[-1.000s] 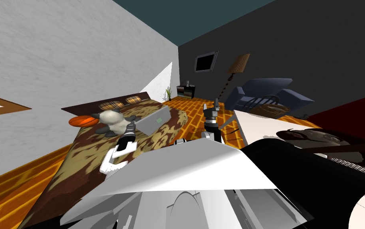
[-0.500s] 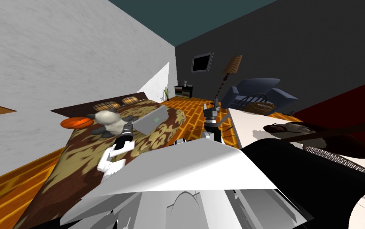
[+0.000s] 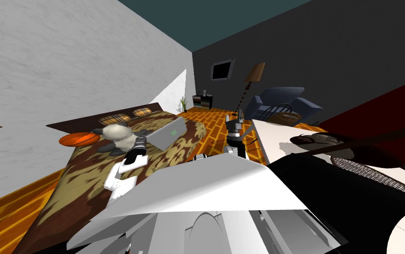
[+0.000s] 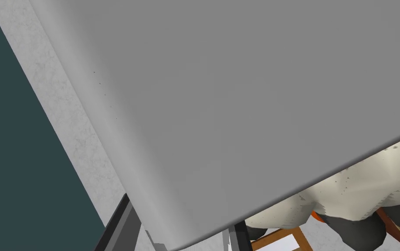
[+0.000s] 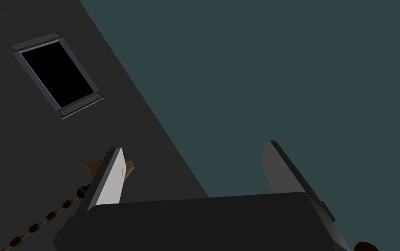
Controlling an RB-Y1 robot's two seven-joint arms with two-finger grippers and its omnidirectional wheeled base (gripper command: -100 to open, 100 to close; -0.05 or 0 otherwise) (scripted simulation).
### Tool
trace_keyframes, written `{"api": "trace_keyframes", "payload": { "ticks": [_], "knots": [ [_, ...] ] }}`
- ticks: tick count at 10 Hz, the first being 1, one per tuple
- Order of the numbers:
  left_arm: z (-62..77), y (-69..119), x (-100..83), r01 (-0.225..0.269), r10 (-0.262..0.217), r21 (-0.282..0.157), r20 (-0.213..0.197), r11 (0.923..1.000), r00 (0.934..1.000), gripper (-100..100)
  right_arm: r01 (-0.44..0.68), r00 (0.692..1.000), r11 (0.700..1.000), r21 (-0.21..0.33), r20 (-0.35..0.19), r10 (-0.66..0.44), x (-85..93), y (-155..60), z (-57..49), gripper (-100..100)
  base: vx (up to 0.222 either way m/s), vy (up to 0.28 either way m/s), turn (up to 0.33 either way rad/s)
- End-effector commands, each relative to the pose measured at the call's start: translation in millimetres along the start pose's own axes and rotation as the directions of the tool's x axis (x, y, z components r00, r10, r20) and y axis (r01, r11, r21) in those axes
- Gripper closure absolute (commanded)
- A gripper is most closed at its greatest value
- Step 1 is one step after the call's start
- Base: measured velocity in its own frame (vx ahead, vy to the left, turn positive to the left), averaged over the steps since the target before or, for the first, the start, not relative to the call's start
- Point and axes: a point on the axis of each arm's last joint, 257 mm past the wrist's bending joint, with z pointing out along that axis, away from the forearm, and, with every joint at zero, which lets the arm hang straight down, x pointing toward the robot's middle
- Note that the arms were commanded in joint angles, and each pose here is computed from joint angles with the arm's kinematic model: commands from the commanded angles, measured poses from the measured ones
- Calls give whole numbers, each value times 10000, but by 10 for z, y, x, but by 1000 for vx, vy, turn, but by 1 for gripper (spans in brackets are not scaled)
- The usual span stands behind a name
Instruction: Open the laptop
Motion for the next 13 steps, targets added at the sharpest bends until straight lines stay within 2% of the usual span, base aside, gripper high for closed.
{"api": "trace_keyframes", "payload": {
  "ticks": [1, 2, 3, 4, 6, 7, 8, 9, 11, 12, 13],
  "knots": [
    [-6, 67, -8, 225, -230, -469, -99, 9986, 9997, 100, -1, 10000, 10000, 0, 1, 1, 0, 0, 0, 0, 34, 48, -44],
    [-10, 126, -7, 223, -230, -696, -101, 9973, 9997, 100, -1, 10000, 10000, 0, 0, 1, 0, 0, 0, 0, 24, 56, -49],
    [-8, 73, -15, 409, -423, -738, -175, 9964, 9990, 100, -1, 10000, 10000, 0, 0, 1, 0, 0, 0, 0, 32, 84, -74],
    [-14, 141, -13, 403, -423, -1002, -173, 9941, 9990, 100, 0, 10000, 10000, 0, 0, 0, 0, 0, 0, 0, 28, 81, -52],
    [-20, 127, -16, 577, -611, -1197, -249, 9911, 9978, 100, -2, 10000, 10000, -1, 1, 2, 0, 0, 0, 0, 13, 45, -40],
    [-27, 187, -13, 570, -611, -1429, -244, 9881, 9978, 100, -1, 10000, 10000, 0, 0, 1, 0, 0, 0, 0, 24, 64, -41],
    [-29, 199, -13, 568, -611, -1474, -243, 9874, 9978, 100, -1, 10000, 10000, 0, 0, 1, 0, 0, 0, 0, 17, 36, -7],
    [-34, 155, -12, 735, -795, -1559, -323, 9850, 9963, 100, -1, 10000, 10000, 0, 1, 1, 0, 0, 0, 0, 19, 58, -59],
    [-48, 235, -9, 721, -793, -1868, -312, 9798, 9964, 100, -1, 10000, 10000, 0, 0, 1, 0, 0, 0, 0, 19, 51, -25],
    [-58, 204, -4, 874, -971, -2007, -392, 9758, 9945, 100, -1, 10000, 10000, 0, 1, 1, 0, 0, 0, 0, 18, 60, -74],
    [-71, 264, -1, 860, -969, -2238, -381, 9708, 9946, 100, -1, 10000, 10000, 0, 0, 1, 0, 0, 0, 0, 22, 68, -52]
  ]
}}
